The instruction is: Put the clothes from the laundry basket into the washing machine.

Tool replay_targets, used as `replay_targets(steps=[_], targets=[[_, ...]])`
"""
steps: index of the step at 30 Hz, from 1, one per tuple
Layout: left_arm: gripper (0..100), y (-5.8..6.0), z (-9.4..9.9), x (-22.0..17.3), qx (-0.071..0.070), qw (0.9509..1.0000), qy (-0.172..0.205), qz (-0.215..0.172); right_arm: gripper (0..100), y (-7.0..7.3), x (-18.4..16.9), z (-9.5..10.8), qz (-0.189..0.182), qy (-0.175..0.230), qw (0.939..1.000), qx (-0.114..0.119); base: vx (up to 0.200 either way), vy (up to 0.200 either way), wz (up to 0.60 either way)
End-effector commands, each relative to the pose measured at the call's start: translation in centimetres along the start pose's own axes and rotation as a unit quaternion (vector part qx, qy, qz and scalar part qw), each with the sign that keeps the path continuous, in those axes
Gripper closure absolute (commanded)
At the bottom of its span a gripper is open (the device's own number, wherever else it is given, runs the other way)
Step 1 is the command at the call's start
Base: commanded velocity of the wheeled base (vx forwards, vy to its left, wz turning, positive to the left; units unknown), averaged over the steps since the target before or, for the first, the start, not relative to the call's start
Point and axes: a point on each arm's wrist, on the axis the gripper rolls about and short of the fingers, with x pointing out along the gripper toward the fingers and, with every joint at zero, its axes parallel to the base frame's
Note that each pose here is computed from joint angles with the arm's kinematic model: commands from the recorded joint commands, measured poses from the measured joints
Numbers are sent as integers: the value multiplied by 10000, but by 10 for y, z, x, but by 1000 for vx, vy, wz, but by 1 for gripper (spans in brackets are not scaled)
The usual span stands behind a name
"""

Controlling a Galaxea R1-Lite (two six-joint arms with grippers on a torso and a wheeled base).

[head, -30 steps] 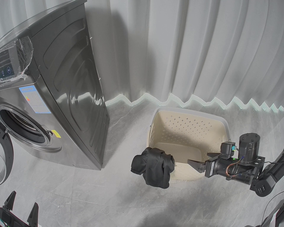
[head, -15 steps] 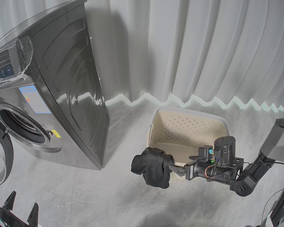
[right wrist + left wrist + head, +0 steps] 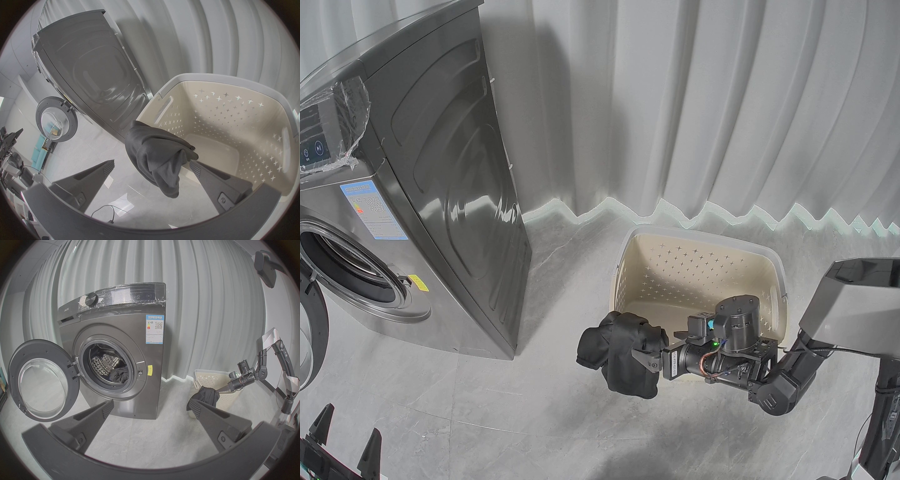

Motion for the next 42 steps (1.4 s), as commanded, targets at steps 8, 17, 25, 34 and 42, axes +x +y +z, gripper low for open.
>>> replay_targets(steps=[8,17,25,34,42], targets=[[0,0,-5,0,-2,10000,-1,-5,0,-2,32,-11,27,-64,10000,-62,0,0,0],[0,0,-5,0,-9,10000,-1,10,100,-2,33,-9,48,-177,9998,-64,0,0,0],[0,0,-5,0,-32,10000,-1,2,100,8,-13,11,189,-532,9983,-108,0,0,0],[0,0,-5,0,-17,10000,-1,2,100,27,-106,45,490,-1305,9901,-177,0,0,0],[0,0,-5,0,-9,10000,-1,2,100,41,-175,73,682,-2204,9721,-434,0,0,0]])
